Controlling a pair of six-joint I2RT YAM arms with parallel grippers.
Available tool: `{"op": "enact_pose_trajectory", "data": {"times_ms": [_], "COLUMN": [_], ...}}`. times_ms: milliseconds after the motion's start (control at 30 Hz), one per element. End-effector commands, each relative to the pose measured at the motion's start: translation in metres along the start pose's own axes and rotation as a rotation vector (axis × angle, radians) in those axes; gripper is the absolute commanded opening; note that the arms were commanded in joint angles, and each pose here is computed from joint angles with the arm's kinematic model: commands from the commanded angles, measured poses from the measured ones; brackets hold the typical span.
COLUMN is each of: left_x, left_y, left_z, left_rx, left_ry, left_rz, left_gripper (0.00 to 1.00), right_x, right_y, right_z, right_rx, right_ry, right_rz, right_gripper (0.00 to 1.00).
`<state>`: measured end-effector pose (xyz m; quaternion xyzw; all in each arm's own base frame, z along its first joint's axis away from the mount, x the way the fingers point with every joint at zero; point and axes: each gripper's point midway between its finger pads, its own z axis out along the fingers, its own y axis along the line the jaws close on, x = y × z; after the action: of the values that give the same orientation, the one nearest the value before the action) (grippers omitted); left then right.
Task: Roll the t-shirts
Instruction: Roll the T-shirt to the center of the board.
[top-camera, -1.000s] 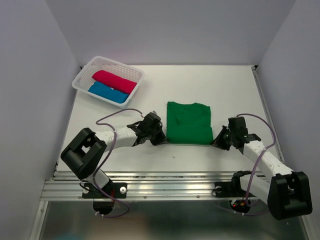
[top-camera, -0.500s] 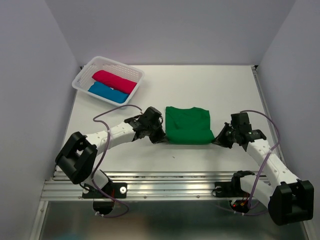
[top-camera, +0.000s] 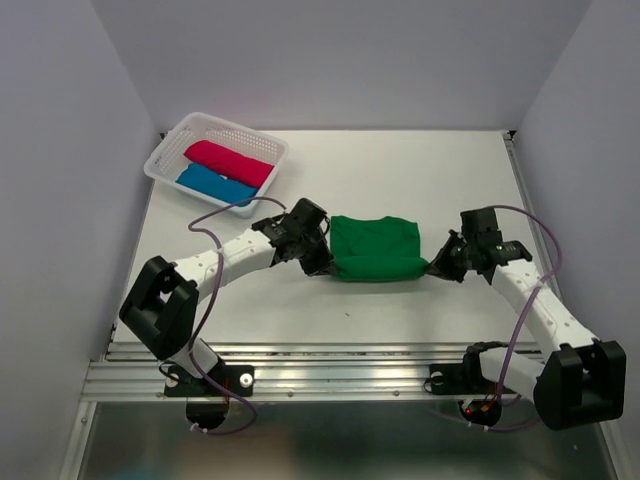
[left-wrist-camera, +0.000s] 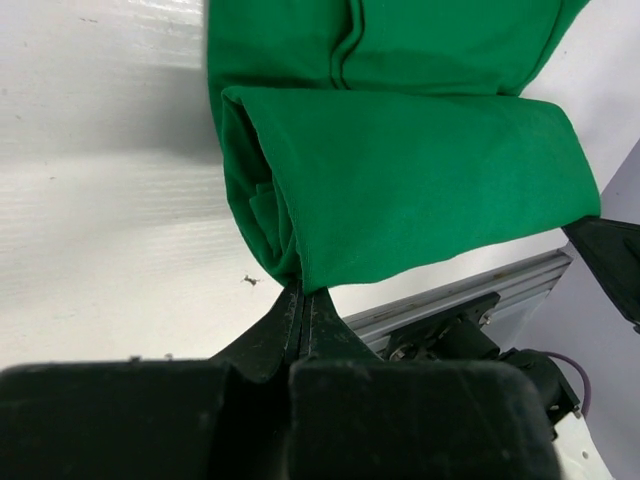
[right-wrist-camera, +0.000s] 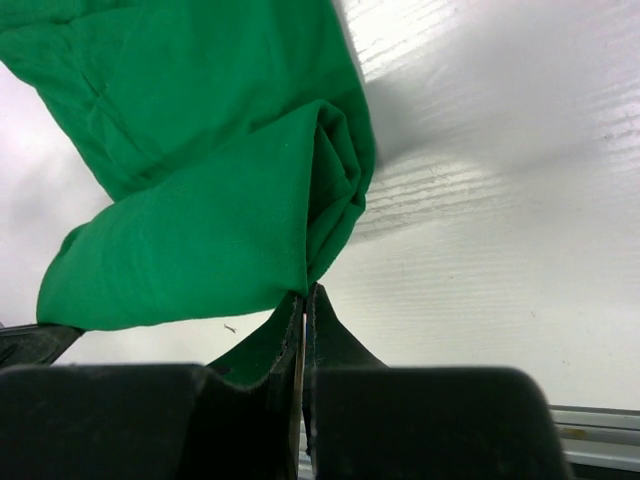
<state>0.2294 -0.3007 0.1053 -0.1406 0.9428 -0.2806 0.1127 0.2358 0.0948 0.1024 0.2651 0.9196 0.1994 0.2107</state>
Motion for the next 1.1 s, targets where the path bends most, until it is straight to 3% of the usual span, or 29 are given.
{"op": "enact_pose_trajectory", "data": {"times_ms": [0, 967, 1067], "left_x": [-0.011, -0.099, -0.105], "left_y": [-0.006, -0.004, 0.000], "left_z": [-0.005, 0.052, 0.061], "left_rx": [-0.004, -0.052, -0.056], "left_ry": [-0.004, -0.019, -0.021], "left_rz": [0.021, 0.104, 0.122], "left_gripper": [0.00, 0.00, 0.09], "right_x": [-0.030, -0.092, -0.093], "right_y": [0.015, 0.035, 0.029], "right_z": [-0.004, 0.053, 0.067], "right_rx": [-0.008, 0.059, 0.086], "right_ry": [-0.086, -0.132, -0.122], "right_rz": [-0.011, -0.014, -0.013], "right_gripper": [0.01, 0.01, 0.01]}}
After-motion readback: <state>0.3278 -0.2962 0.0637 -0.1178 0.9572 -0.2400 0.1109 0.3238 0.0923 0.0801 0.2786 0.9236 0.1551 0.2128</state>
